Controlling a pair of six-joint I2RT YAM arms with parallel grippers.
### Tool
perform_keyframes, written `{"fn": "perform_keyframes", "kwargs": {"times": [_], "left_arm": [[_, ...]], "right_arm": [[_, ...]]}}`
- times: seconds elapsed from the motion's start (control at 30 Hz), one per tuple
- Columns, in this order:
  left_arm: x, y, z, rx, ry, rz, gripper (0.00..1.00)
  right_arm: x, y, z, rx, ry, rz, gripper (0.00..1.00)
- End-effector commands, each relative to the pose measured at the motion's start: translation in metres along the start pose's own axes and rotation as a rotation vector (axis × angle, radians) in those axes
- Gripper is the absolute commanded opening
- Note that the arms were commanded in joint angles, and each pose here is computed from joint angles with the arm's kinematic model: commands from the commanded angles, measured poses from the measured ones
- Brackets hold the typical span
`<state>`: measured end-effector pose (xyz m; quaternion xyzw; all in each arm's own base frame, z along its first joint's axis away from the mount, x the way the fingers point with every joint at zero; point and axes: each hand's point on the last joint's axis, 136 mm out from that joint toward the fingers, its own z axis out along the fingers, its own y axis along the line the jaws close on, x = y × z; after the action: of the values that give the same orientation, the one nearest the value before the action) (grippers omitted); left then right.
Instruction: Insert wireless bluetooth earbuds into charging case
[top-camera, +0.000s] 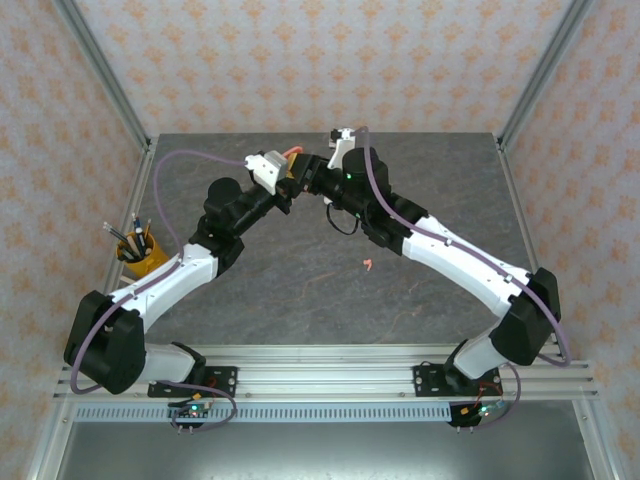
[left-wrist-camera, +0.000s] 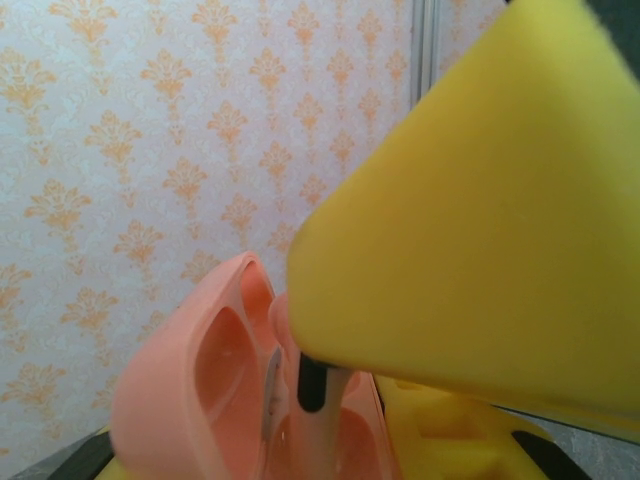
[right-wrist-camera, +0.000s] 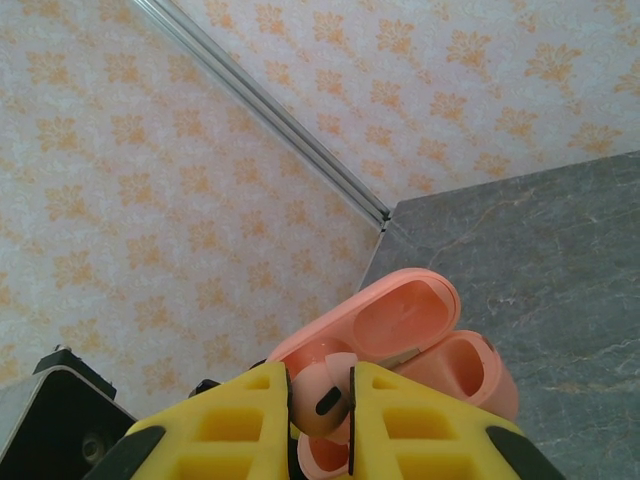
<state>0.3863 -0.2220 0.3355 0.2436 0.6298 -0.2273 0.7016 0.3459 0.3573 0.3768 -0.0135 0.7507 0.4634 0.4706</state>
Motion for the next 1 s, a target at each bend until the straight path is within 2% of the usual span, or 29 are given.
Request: {"fn": "perform_keyframes", "kwargs": {"times": [0.0, 0.6, 0.97], "left_arm": [[-0.038, -0.005, 0.001, 0.024, -0.115, 0.021, 0.0], [-0.032, -0.007, 0.001, 0.035, -0.099, 0.016, 0.0], [-0.036, -0.008, 0.001, 0.041, -0.109, 0.016, 0.0]], "right_arm": [[0.029, 0.007, 0.004, -0.008, 0.098, -0.034, 0.18], [0.008, 0.02, -0.021, -0.029, 0.04, -0.05, 0.17], [0.025, 0.006, -0.01, 0.009, 0.092, -0.053, 0.16]]}}
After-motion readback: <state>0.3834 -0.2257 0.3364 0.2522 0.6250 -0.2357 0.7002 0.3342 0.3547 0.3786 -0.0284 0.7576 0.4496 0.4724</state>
